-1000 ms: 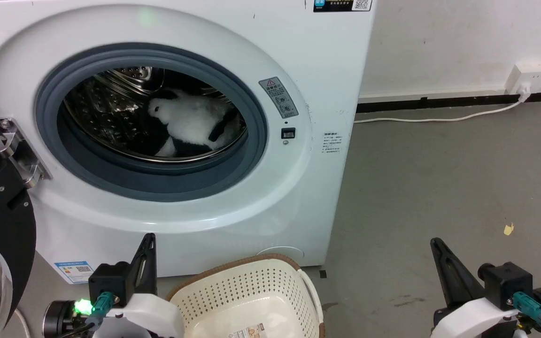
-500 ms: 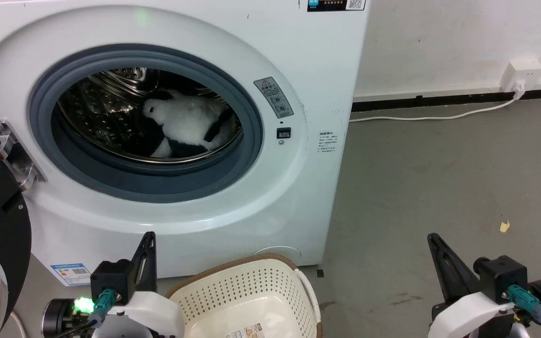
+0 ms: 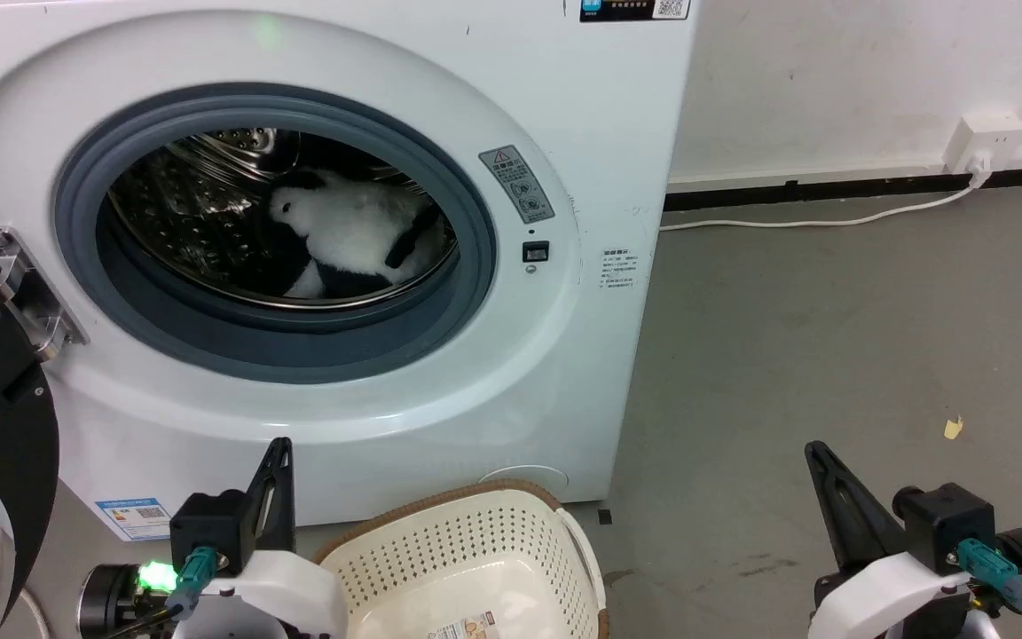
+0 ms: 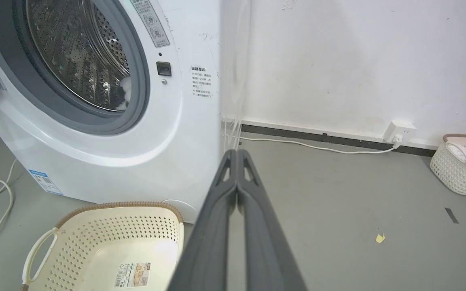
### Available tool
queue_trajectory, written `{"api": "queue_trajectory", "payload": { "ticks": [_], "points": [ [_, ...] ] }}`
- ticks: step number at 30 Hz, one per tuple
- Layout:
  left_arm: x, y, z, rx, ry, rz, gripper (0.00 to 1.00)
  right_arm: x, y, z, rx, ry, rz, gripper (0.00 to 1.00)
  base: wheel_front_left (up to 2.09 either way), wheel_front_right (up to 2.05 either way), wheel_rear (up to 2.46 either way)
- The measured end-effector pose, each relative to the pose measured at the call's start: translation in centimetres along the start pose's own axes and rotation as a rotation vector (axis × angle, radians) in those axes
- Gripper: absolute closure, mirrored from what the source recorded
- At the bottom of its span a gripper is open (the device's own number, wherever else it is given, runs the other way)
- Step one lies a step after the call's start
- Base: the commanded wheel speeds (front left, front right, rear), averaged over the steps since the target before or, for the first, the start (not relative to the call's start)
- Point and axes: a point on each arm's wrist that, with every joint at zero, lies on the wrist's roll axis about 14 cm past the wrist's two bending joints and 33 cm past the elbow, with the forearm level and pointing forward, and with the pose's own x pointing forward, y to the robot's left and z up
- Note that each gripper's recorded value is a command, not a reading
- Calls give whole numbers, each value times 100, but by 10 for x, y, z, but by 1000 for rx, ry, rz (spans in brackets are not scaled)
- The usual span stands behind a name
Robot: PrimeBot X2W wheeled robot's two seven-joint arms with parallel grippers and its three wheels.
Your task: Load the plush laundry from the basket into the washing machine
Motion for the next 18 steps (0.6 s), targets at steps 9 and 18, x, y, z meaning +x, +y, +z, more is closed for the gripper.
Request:
{"api": "queue_trajectory", "payload": {
  "ticks": [9,18],
  "points": [
    [0,0,0,0,0,1,100,0,0,0,0,0,1,100,0,0,0],
    [0,0,0,0,0,0,100,0,0,0,0,0,0,100,0,0,0]
  ]
}}
